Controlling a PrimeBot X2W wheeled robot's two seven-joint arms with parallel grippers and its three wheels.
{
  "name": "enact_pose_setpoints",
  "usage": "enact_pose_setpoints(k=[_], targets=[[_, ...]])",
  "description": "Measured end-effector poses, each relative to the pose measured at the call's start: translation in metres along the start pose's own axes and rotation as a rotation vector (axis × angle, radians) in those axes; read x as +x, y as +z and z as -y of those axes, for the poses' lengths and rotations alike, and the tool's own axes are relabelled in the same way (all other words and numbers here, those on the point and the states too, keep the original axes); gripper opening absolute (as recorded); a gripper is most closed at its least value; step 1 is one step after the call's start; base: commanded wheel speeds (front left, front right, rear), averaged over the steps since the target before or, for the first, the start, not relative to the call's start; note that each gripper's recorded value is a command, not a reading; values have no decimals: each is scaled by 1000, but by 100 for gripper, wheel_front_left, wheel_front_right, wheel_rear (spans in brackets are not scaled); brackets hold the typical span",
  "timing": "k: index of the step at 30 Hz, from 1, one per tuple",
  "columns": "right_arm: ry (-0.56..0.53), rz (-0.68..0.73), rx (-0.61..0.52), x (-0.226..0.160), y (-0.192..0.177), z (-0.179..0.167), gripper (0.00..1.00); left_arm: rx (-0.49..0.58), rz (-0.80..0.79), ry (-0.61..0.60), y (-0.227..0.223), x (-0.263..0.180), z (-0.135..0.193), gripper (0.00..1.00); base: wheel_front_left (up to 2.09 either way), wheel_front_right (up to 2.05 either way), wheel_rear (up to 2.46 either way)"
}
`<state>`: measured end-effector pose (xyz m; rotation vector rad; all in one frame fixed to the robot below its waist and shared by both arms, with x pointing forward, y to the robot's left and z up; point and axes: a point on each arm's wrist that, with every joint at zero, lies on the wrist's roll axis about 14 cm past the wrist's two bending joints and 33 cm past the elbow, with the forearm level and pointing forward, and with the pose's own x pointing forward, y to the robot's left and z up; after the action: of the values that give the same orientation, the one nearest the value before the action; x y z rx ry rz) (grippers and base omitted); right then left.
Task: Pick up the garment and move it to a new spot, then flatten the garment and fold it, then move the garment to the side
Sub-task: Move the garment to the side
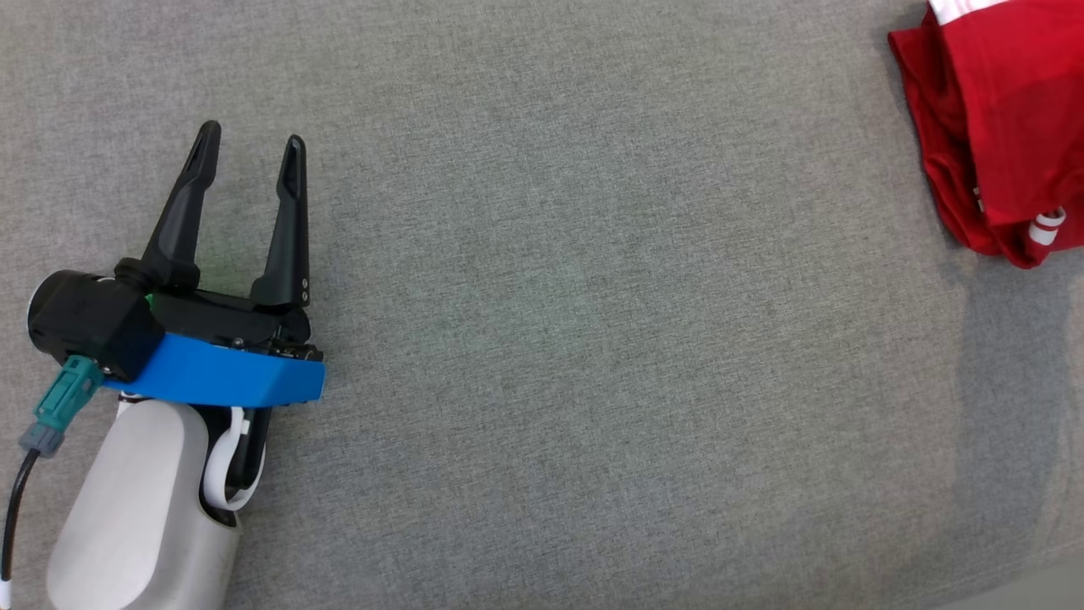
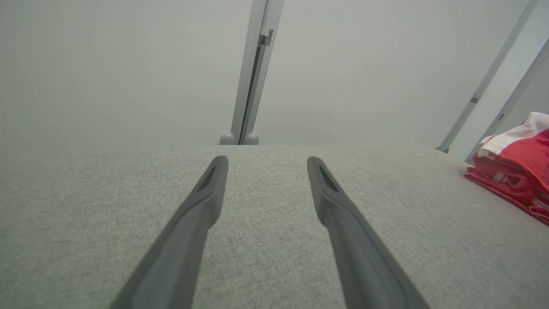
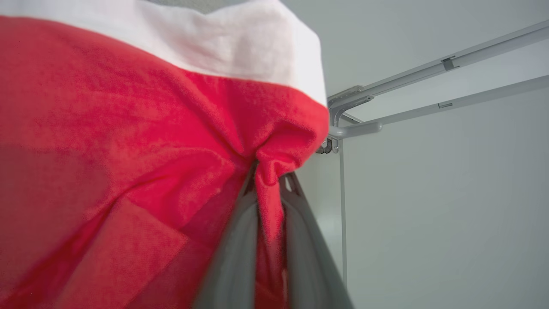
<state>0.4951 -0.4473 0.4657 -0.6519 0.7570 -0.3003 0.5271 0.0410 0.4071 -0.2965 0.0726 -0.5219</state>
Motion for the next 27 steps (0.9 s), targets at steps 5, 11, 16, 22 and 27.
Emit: enact_pose_setpoints(k=[5, 11, 16, 22, 27], targets=[[-43, -23, -15, 5, -12, 4, 0, 7, -3, 1, 1, -2, -1, 100, 0, 0, 0], [-70, 7, 9, 6, -12, -1, 100, 22, -2, 9, 5, -5, -5, 100, 0, 0, 0], [-89, 71, 23, 4, -6, 2, 100, 32, 4, 22, 12, -11, -6, 100, 0, 0, 0], [-81, 212, 151, -6, 10, 1, 100, 43, 36, 45, 34, -23, -3, 100, 0, 0, 0], [-41, 393, 263, -29, 33, -17, 100, 48, 50, 80, 50, -44, 2, 100, 0, 0, 0]])
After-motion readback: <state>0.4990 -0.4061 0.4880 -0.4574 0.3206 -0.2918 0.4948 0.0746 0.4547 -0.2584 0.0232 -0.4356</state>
